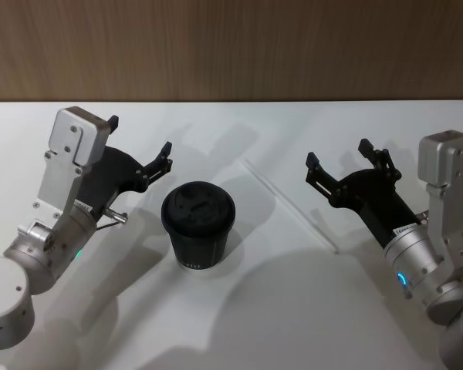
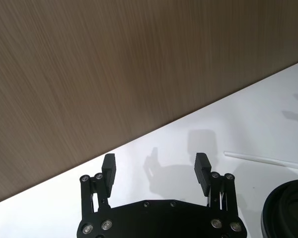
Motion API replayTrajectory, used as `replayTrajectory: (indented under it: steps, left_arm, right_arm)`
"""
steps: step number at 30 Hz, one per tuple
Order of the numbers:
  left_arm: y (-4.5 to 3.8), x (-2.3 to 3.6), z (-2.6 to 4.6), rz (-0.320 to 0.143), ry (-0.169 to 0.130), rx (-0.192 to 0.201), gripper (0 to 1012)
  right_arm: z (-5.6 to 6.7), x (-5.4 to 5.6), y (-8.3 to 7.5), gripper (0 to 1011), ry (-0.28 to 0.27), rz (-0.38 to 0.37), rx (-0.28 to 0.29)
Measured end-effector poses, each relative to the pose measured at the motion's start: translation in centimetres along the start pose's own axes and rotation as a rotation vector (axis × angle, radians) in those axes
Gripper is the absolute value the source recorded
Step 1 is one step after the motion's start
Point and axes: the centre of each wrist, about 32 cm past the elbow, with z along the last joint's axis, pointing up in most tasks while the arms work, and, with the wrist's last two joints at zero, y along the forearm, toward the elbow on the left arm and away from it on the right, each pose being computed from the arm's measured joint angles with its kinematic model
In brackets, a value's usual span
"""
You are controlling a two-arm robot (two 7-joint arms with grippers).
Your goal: Pick up the straw with one hand, pass it to the other hand, and insert it into the cup.
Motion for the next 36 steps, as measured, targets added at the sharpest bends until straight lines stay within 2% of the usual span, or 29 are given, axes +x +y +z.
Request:
replayTrajectory:
  steps: [9,13,25,36]
  left_arm:
    - [0.0,0.0,0.0,0.0,0.0,0.0,997]
    - [0.0,0.0,0.0,0.0,0.0,0.0,997]
    - [0.0,0.0,0.0,0.0,0.0,0.0,997]
    - [0.0,0.0,0.0,0.0,0.0,0.0,997]
  right_arm:
    - [0.1,0.0,0.1,1001,0.002,-0.008,-0.01]
    - [0.4,-0.3,0.3,1001,0.007,-0.03,-0.035]
    - [1.7,-1.7,0.8,1001,0.021,-0.092,-0.115]
    - [2.3,-2.6,0.9,1001,0.01,-0.078,-0.154]
